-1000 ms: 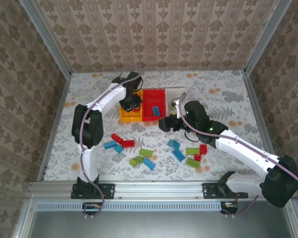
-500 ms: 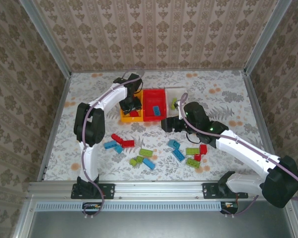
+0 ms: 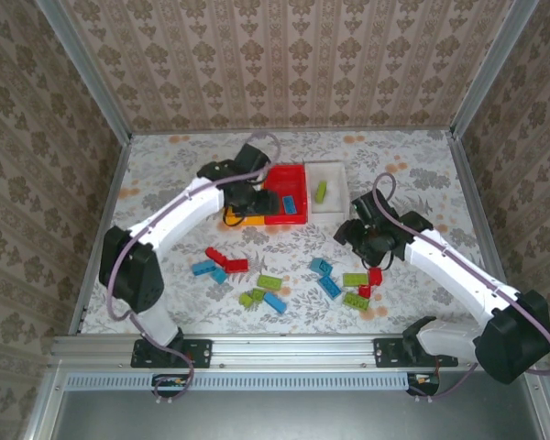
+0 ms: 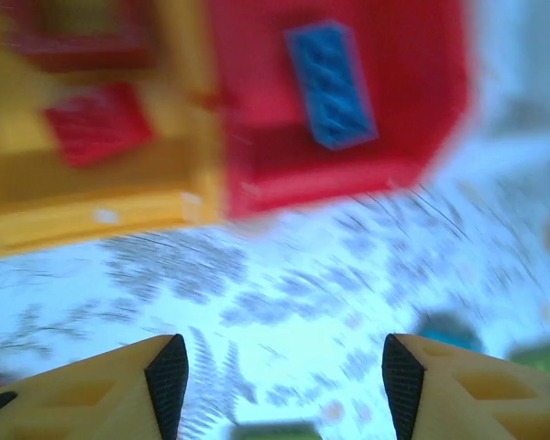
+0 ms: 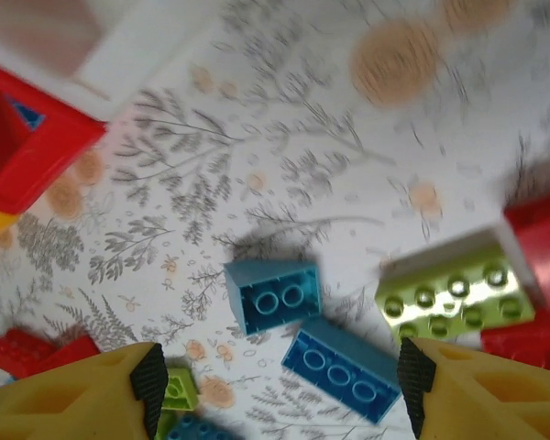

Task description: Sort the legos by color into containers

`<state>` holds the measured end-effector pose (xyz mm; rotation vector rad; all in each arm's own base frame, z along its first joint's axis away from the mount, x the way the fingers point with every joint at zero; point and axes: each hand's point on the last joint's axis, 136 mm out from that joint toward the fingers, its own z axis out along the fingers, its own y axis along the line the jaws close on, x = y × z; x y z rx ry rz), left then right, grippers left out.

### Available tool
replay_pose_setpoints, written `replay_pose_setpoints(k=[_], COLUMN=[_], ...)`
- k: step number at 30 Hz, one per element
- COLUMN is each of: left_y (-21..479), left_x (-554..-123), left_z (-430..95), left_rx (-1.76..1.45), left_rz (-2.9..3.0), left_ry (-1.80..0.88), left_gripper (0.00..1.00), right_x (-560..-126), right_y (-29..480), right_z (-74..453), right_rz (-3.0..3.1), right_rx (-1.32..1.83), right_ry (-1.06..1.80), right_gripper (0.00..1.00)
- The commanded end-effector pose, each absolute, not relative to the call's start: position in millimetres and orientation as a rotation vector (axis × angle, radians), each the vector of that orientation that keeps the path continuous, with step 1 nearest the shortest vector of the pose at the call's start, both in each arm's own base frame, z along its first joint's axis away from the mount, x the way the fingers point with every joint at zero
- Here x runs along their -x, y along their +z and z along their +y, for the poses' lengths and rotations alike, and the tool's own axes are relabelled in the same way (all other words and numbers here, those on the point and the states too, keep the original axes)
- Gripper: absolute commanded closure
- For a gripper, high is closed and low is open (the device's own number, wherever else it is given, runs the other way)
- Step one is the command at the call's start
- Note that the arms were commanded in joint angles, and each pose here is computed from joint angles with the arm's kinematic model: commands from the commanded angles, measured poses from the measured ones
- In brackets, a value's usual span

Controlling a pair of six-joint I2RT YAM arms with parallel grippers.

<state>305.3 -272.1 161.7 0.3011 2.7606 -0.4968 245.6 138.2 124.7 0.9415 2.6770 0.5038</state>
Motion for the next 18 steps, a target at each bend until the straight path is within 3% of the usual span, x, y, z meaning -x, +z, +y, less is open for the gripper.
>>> replay_pose_setpoints(k=[1,7,18], left_y=[176.3,206.6,208.2], left_x=[-262.4,-198.4,-189.0], left_z=[-313.3,-330.6,-319.3], left_rx=[-0.765,-1.043,-1.086], left_rz=[2.586,2.304,2.279], left_ry=[-0.737,-0.907,-0.865], left_gripper=[0.38,0.37,0.36], right_x=[-228.6,-219.6,-203.6], right_y=[103.7,76.1,41.9], right_z=[148.1,144.3,129.6], right_rz=[2.623,2.494,2.352], right_rx=[-1.387,-1.688,-1.934], right_ry=[0.537,0.463,0.396], right_gripper=[0.30,0.30,0.31])
